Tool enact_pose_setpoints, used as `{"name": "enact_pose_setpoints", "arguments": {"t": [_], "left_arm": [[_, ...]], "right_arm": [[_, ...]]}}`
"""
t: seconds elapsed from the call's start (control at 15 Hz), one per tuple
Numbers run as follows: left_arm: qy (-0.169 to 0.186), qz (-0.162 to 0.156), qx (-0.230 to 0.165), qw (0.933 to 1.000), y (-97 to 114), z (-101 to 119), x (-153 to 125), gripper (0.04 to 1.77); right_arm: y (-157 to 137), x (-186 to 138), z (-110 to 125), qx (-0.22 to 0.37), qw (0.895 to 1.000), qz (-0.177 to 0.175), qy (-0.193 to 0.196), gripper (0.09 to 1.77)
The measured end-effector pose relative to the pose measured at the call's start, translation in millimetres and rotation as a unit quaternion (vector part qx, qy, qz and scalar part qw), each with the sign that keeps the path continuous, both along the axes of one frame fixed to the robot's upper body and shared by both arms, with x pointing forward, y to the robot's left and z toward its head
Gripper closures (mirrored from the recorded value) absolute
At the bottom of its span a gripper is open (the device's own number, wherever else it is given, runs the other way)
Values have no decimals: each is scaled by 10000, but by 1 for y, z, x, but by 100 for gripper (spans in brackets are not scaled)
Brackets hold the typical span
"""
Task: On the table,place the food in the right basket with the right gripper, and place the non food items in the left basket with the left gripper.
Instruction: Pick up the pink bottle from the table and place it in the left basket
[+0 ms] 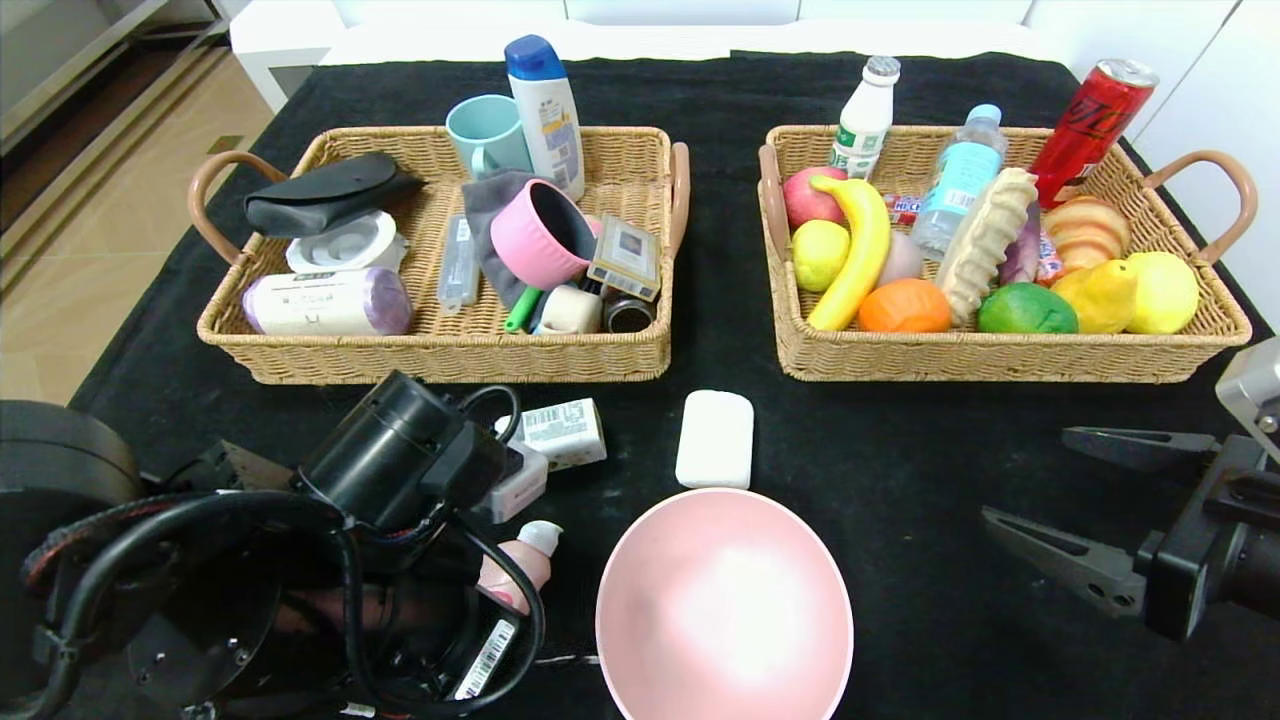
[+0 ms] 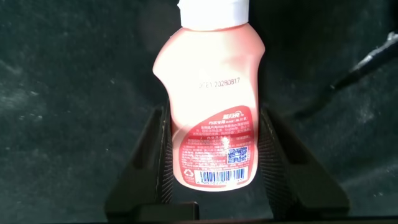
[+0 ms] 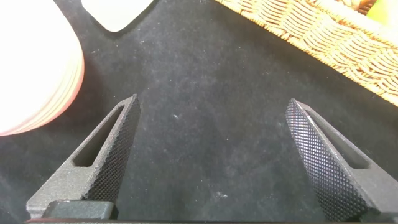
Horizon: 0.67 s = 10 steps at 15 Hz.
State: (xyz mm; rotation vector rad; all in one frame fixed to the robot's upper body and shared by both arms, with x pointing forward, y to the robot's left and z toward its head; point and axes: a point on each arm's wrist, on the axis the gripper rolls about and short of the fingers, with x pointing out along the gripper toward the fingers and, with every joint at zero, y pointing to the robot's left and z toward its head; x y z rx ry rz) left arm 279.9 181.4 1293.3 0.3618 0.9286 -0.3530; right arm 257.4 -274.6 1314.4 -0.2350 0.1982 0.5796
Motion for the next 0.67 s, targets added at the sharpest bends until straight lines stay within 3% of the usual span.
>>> {"name": "enact_pose_setpoints", "arguments": {"t": [0.67], "left_arm": [[-603,313,-497,9964,21,30,-1,96]], "right_arm": [[0,0,0,2,10000,-1,-5,15]]}}
